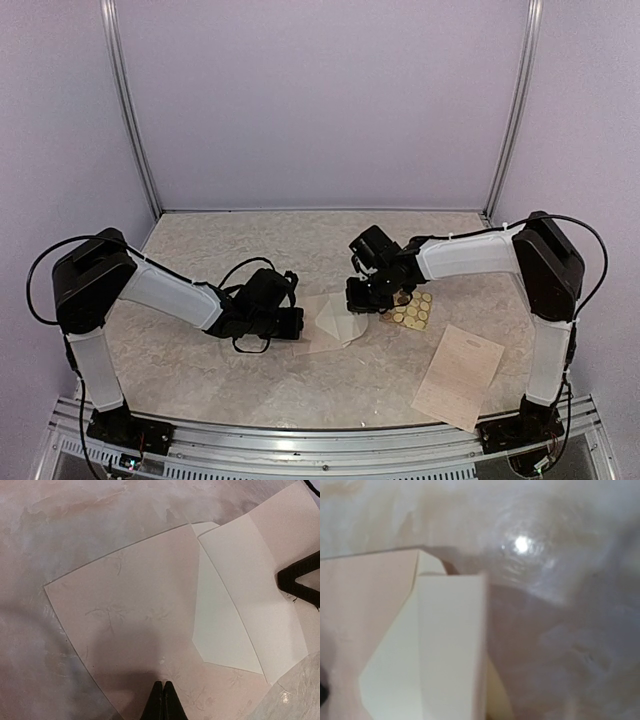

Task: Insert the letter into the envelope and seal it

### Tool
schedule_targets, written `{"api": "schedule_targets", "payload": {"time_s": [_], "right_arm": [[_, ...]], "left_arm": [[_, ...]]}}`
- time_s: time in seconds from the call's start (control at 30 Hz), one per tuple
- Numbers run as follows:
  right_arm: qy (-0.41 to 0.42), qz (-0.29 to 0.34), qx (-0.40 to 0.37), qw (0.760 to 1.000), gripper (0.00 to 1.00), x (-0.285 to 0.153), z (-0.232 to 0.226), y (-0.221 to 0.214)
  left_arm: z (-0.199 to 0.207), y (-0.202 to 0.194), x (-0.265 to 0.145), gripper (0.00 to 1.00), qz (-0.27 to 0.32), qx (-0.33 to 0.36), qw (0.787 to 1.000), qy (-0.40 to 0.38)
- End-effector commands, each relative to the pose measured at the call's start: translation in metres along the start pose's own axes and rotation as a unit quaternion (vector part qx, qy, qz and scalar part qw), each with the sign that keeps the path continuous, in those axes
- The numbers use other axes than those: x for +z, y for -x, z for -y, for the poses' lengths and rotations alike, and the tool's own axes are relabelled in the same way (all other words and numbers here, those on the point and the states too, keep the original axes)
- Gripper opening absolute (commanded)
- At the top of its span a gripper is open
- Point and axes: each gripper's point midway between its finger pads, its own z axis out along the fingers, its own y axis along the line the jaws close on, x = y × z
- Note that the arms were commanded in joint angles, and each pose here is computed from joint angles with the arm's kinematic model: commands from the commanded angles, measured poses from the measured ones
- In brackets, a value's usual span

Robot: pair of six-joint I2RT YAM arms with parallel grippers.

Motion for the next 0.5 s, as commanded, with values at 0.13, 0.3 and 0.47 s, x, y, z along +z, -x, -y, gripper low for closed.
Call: {"api": "schedule_targets", "payload": {"time_s": [0.13,0.3,0.47], "right_arm": [[-0.028,0.017,-0.03,0.999,0.0,-0.0105,0.0074,0.0114],[-0.032,0.027,-0.039,0.998,0.0,-0.0117,0.0061,0.0137],[-0.029,0.023,-0.041,0.998,0.0,-0.0082,0.0035,0.0115]], "left_arm": [[-0.0231,-0.0331,0.0013,0.0,-0.058,0.009,0.997,0.047],[-0.022,-0.0333,0.0017,0.0,-0.058,0.01,0.997,0.047],[-0.0194,-0.0323,0.0026,0.0,-0.058,0.009,0.997,0.044]]}}
